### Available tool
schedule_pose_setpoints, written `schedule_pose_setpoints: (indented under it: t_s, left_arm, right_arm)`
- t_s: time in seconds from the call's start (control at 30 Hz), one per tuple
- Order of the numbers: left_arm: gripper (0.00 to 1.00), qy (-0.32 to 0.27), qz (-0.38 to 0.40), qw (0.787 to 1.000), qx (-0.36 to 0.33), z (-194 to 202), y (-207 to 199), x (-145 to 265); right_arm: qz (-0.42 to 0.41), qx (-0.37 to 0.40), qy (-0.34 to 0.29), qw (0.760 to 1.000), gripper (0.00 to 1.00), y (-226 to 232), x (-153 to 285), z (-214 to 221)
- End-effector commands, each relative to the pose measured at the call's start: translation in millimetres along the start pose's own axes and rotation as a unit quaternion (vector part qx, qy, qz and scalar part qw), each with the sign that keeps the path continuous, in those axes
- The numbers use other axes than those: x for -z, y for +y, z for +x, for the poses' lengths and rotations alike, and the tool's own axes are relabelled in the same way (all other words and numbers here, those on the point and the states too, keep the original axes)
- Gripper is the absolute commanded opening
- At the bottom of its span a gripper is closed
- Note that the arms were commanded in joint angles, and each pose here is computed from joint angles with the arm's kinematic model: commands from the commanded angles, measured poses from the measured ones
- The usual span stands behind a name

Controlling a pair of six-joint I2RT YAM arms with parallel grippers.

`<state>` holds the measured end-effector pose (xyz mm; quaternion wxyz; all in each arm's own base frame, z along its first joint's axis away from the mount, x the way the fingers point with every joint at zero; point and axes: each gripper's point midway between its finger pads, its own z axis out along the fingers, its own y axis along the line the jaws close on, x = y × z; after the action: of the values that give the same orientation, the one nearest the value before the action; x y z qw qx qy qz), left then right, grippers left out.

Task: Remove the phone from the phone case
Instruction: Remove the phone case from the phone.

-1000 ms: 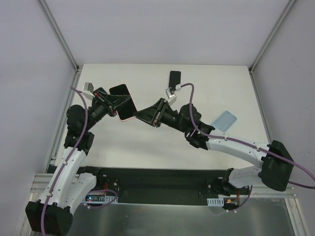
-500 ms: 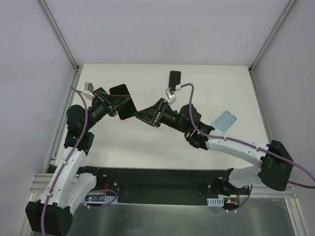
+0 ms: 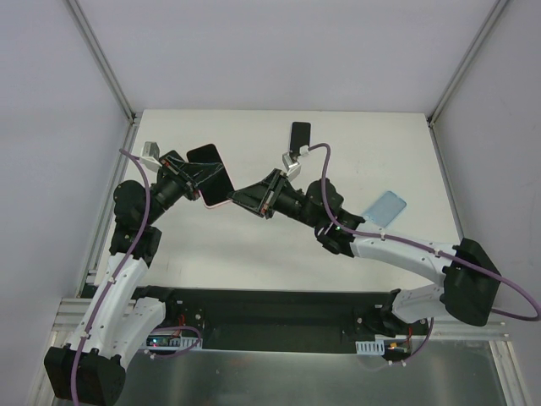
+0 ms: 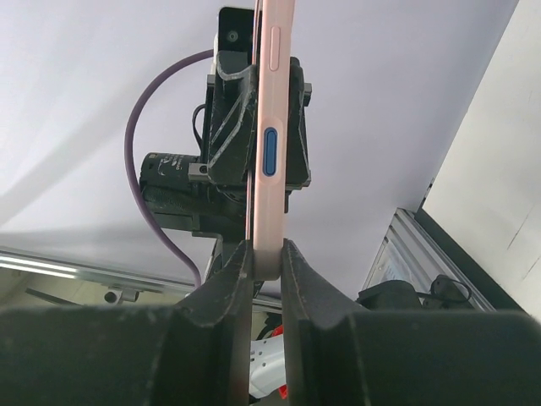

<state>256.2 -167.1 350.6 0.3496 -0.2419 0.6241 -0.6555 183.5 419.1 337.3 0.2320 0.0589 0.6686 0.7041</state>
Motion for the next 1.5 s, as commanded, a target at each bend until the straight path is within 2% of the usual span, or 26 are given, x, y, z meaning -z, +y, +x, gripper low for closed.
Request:
schedule_pose_setpoints:
  t_s: [0.0, 0.2, 0.37, 0.57, 0.8, 1.03, 1.47]
  left_arm:
    - [0.0, -0.012, 0.058, 0.998, -0.033, -3.9, -41.7, 4.7]
    - [0.0, 0.003, 0.034, 0.999, 0.019, -5.8, -20.2, -3.3]
    - [0.0, 0.012, 0.013, 0.998, 0.064, -6.6, -0.6, -8.6]
    - [0.0, 0.016, -0.005, 0.993, 0.121, -6.8, 22.9, -11.9]
    - [0.0, 0.02, -0.011, 0.983, 0.181, -3.8, 39.9, -9.2]
    - [0.0, 0.029, 0.005, 0.977, 0.212, 1.1, 33.7, -2.2]
    - [0.0, 0.05, 0.04, 0.973, 0.22, 8.5, 7.8, 6.9]
  right_arm:
    - [-0.053, 0.012, -0.005, 0.999, 0.01, 31.1, -1.4, -5.5]
    - [-0.126, 0.058, -0.01, 0.99, 0.01, 58.9, 7.3, -4.4]
    - [-0.232, 0.141, -0.004, 0.963, 0.01, 102.9, 22.7, 7.6]
    - [-0.308, 0.185, -0.002, 0.933, 0.01, 128.2, 33.3, 17.1]
    - [-0.333, 0.251, 0.012, 0.909, 0.01, 129.4, 28.8, 27.1]
    - [-0.371, 0.282, 0.043, 0.884, 0.01, 140.8, 29.4, 38.3]
    - [-0.402, 0.291, 0.053, 0.867, 0.01, 150.6, 28.3, 36.5]
